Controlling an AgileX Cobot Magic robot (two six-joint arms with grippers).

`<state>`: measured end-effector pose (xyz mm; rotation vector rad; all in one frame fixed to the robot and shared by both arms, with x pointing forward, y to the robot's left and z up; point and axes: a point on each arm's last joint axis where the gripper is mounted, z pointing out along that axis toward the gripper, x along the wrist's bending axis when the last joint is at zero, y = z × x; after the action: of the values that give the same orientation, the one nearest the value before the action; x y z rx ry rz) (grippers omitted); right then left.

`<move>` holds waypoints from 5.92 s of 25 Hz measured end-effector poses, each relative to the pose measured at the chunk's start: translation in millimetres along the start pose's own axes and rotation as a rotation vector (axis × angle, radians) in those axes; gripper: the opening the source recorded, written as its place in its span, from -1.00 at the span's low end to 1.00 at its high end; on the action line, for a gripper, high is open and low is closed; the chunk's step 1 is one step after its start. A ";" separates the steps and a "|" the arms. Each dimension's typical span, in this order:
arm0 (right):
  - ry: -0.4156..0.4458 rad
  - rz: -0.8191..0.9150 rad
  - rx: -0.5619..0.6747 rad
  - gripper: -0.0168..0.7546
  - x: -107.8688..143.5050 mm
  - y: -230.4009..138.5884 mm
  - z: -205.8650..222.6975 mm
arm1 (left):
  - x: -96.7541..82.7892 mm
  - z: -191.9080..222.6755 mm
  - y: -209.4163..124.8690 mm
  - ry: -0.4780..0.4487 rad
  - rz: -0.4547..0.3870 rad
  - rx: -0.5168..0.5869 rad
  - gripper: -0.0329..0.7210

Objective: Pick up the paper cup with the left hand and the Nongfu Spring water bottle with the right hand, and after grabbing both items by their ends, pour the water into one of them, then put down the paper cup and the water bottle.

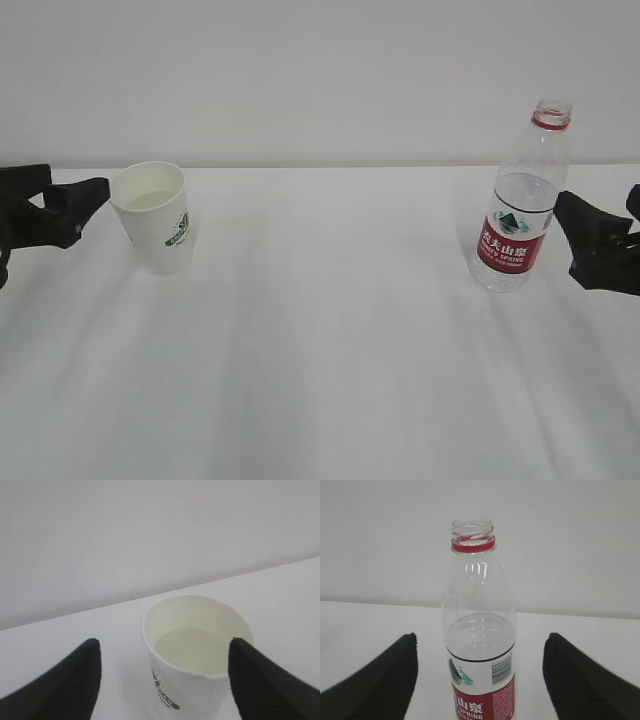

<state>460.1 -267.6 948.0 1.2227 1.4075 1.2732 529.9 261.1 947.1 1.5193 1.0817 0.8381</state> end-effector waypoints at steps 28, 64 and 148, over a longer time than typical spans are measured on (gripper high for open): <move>-0.005 0.015 0.031 0.57 -1.0 23.2 32.7 | -1.1 -25.7 32.7 0.063 -0.060 0.021 0.60; -0.014 0.017 0.017 0.57 -1.0 89.8 34.6 | -5.1 -58.2 65.4 0.118 -0.071 -0.023 0.49; -0.045 0.017 -0.019 0.57 3.4 207.7 -153.1 | -43.4 -252.1 156.2 0.308 -0.028 -0.192 0.46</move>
<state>333.3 -287.9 1171.9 1.2455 1.3524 1.2601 316.8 299.8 1154.2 1.2383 1.2028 1.1494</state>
